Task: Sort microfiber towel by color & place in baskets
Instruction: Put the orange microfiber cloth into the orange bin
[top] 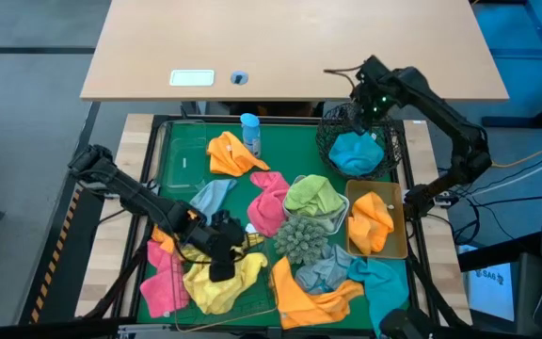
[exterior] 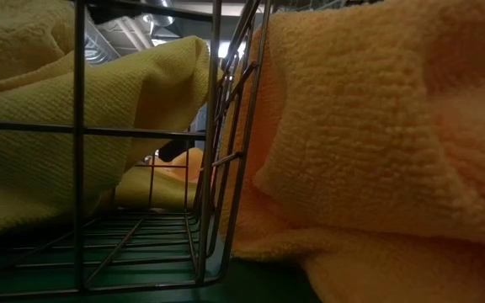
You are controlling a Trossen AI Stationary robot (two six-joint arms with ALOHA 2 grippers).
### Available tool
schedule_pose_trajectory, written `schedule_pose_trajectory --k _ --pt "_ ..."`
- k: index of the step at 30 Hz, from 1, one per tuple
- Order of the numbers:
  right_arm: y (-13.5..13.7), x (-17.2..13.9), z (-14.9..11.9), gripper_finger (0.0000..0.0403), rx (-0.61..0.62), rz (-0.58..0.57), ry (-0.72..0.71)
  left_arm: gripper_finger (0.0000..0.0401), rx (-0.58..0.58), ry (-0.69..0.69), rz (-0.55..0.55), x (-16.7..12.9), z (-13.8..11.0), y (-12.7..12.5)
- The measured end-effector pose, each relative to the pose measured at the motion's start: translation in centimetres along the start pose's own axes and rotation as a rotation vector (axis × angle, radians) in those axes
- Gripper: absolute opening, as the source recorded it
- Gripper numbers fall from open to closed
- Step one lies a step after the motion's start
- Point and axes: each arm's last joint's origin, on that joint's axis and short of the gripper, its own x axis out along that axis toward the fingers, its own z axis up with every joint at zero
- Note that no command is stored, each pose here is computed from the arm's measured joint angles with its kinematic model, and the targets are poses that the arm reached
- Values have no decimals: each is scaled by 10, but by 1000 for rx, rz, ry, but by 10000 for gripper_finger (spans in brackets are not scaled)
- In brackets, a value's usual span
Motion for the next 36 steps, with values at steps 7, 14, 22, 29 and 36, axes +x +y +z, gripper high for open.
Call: schedule_pose_trajectory --k 7,14,22,29,36 --pt "9 -26 6 201 -27 111 -85 118 -18 -20 54 5 17 23" --pt "48 -31 8 201 -162 180 -100 118 -23 -37 111 9 33 49" --pt "102 -35 2 201 -354 244 -98 118 -15 -50 179 12 49 80" --pt "148 -41 -11 201 -413 303 -84 118 -52 -58 213 12 56 97" --pt "205 -53 -42 201 -564 385 -55 118 -65 -61 222 12 58 101"
